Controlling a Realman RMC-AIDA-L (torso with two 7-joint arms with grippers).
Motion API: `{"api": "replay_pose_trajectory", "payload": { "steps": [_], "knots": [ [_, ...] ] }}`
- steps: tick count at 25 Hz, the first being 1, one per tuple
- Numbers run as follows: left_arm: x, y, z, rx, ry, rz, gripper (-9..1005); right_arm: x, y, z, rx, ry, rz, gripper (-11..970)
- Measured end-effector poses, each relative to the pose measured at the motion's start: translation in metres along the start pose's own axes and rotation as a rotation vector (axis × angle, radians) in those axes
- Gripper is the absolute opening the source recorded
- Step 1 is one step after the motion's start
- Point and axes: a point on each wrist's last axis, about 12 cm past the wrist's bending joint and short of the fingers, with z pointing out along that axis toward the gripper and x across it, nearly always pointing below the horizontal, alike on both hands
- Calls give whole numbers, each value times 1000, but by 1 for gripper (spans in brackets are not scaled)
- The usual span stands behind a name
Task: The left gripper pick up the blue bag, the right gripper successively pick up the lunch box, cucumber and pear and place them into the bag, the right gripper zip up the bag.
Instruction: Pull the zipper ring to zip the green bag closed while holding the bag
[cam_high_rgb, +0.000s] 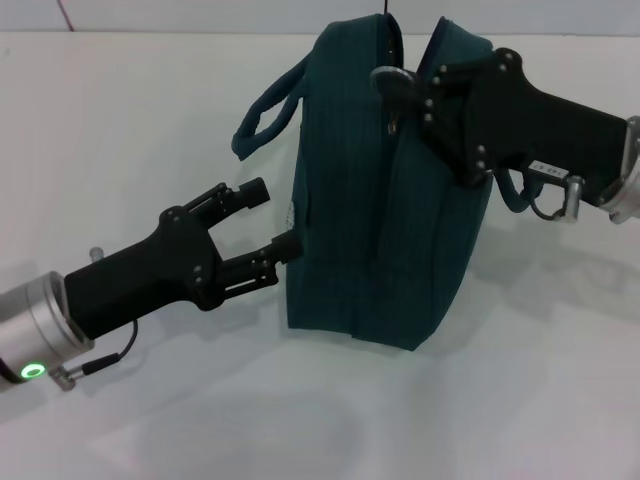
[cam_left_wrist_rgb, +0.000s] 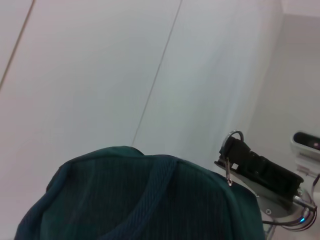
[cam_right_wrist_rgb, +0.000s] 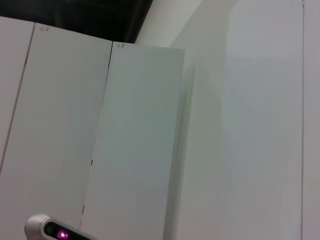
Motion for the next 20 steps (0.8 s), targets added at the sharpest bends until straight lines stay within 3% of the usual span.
{"api": "replay_pose_trajectory", "payload": {
  "steps": [15, 18, 20],
  "knots": [
    [-4, 6, 35, 68, 18, 26, 875, 0, -4, 4, 11, 11, -5, 4],
    [-3, 11, 39, 43, 40, 30, 704, 0, -4, 4, 12, 12, -5, 4],
    [-3, 14, 41, 28, 49, 30, 656, 0, -4, 4, 12, 12, -5, 4]
  ]
}}
